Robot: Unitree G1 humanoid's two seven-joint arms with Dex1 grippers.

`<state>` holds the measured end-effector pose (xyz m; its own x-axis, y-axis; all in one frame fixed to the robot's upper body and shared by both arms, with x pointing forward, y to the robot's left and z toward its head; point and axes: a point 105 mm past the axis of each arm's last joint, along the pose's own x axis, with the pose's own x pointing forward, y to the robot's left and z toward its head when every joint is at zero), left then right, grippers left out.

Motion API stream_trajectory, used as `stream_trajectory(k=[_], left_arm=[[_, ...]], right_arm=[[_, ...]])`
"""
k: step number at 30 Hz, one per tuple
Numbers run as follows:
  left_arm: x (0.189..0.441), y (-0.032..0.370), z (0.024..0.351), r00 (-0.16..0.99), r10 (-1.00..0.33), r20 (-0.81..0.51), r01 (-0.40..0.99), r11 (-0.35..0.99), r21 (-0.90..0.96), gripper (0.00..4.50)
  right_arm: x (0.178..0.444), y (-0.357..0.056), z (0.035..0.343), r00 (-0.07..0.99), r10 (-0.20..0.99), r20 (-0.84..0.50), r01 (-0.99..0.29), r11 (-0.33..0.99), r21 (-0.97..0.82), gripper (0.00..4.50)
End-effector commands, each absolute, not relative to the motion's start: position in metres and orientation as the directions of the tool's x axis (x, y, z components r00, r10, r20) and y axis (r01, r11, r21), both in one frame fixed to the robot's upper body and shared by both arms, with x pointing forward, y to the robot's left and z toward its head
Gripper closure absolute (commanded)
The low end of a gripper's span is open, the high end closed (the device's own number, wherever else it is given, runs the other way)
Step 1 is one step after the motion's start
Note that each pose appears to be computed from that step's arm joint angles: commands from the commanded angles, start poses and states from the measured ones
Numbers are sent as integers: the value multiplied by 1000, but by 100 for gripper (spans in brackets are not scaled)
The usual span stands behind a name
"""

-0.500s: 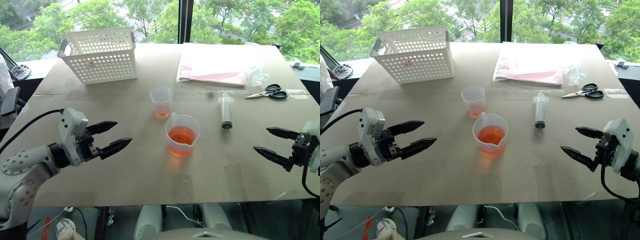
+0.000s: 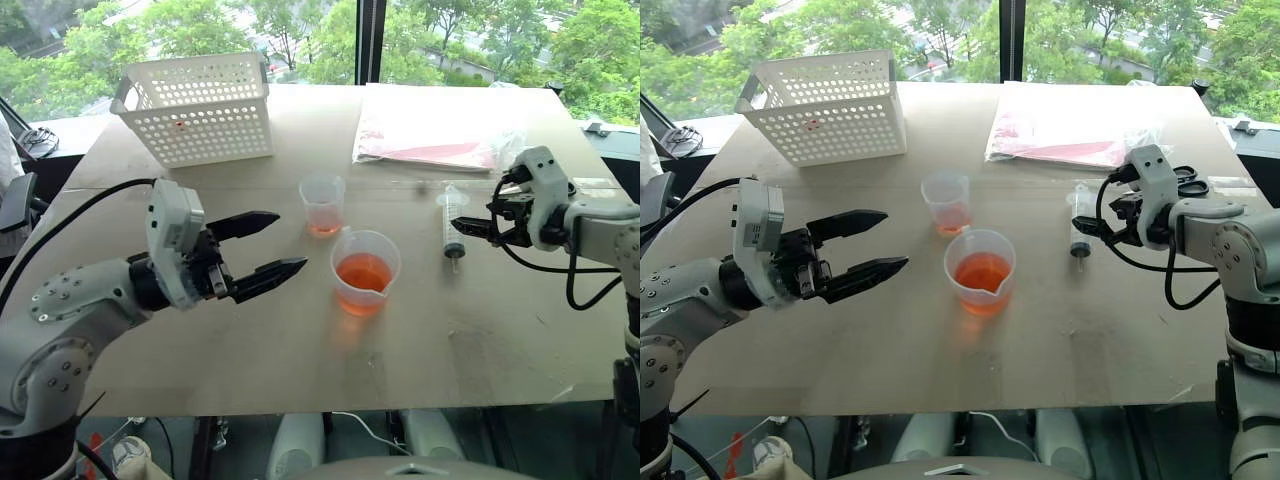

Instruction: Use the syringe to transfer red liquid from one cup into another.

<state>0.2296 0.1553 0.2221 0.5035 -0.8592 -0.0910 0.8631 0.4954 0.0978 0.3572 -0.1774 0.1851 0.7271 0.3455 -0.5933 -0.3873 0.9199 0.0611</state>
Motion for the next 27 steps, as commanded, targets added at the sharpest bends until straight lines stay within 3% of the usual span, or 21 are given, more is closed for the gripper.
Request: stream_trajectory(k=[1,8,13,20,27], left_arm=[[219,147,232,461,-884,-85,883,446,145,8],[213,139,230,457,-885,-85,885,443,144,8],[210,137,230,476,-877,-66,876,465,128,8],[202,138,227,515,-855,-57,856,508,99,8],[195,139,227,541,-839,-60,840,535,88,8]], right_arm=[[371,-184,189,696,267,-666,-286,955,83,0],[393,-170,182,573,236,-785,-150,972,182,0],[406,-166,171,547,161,-822,-75,987,144,0],[433,-158,174,633,144,-761,-107,989,98,0],[436,-147,173,630,181,-755,-170,981,93,0]])
